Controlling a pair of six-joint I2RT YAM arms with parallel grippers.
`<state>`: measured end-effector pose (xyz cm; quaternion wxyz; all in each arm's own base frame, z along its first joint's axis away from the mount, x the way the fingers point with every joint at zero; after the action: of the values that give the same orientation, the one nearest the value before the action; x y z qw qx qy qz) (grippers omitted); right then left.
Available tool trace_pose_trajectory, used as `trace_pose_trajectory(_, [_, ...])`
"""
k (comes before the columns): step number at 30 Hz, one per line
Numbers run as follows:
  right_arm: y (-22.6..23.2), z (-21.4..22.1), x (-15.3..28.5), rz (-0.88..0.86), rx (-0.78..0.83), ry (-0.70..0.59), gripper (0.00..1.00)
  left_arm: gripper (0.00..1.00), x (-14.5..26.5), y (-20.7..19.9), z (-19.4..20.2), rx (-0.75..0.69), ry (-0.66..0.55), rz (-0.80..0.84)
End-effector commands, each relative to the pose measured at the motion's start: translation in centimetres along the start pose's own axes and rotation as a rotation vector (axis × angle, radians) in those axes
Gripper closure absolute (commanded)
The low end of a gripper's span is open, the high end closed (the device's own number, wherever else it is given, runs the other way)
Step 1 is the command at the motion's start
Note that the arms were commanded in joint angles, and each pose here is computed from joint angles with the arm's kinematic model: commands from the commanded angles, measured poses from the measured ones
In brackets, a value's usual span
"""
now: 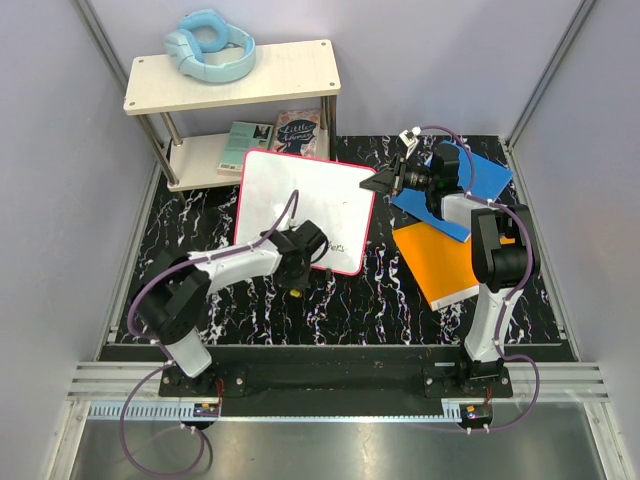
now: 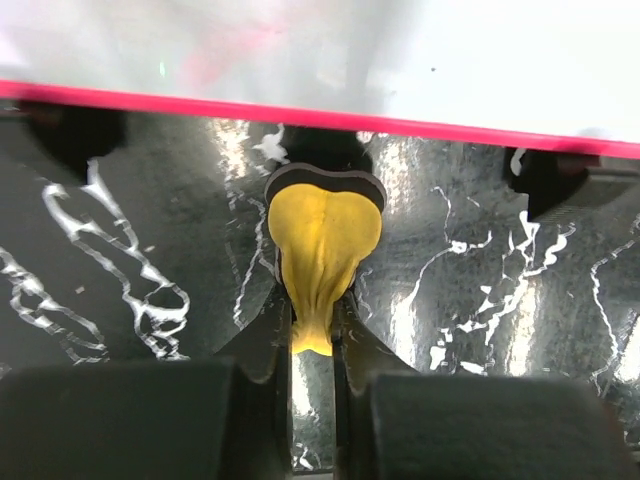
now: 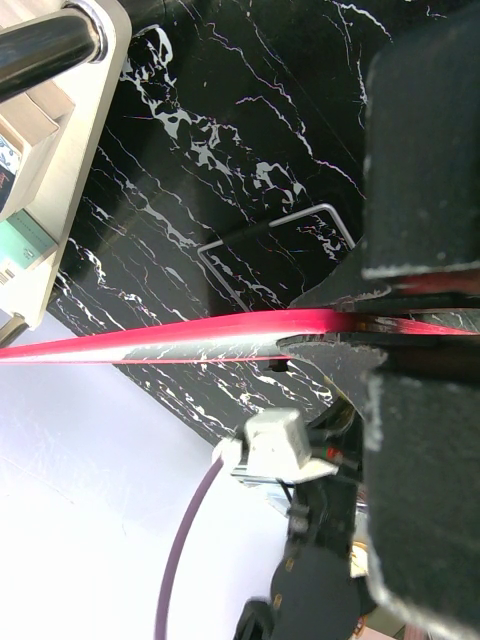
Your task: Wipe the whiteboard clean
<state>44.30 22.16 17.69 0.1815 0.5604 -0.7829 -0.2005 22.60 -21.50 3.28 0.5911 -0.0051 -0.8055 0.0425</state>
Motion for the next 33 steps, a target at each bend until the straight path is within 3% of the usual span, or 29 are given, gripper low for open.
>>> trace_pose_trajectory(1, [3.2,0.9,-1.1,-0.137,0.121,0.052,1.0,1.0,5.1,-1.0,-4.3,0.011,-0.217,0.071])
trace_pose_trajectory(6, [3.1,0.9,-1.1,-0.136,0.119,0.053,1.0,1.0,8.1,0.3,-8.5,0.052,-0.453,0.03])
trace_pose_trajectory(16, [3.2,1.0,-1.2,-0.139,0.12,0.054,1.0,1.0,6.5,6.3,-15.6,0.273,-0.639,-0.149])
trace_pose_trajectory(19, [3.2,1.2,-1.3,-0.143,0.116,0.057,1.0,1.0,7.5,6.3,-18.2,0.348,-0.764,-0.056])
trace_pose_trajectory(25, [3.2,1.2,-1.4,-0.145,0.118,0.057,1.0,1.0,4.4,4.8,-19.3,0.321,-0.696,-0.001])
trace_pose_trajectory(33, [3.2,1.2,-1.4,-0.143,0.119,0.057,1.0,1.0,0.1,1.7,-15.0,0.344,-0.563,0.098])
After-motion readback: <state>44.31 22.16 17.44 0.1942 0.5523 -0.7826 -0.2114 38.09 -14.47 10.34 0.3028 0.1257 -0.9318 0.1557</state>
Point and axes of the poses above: each gripper's point midway between its finger pads, its own x axis back along the fingers, its own y axis along the line the jaws close on, z = x × y, the point moved 1 cm from there along x, back along the fingers, and after that the axes turned 10 degrees about x, right-handed, at the moved point
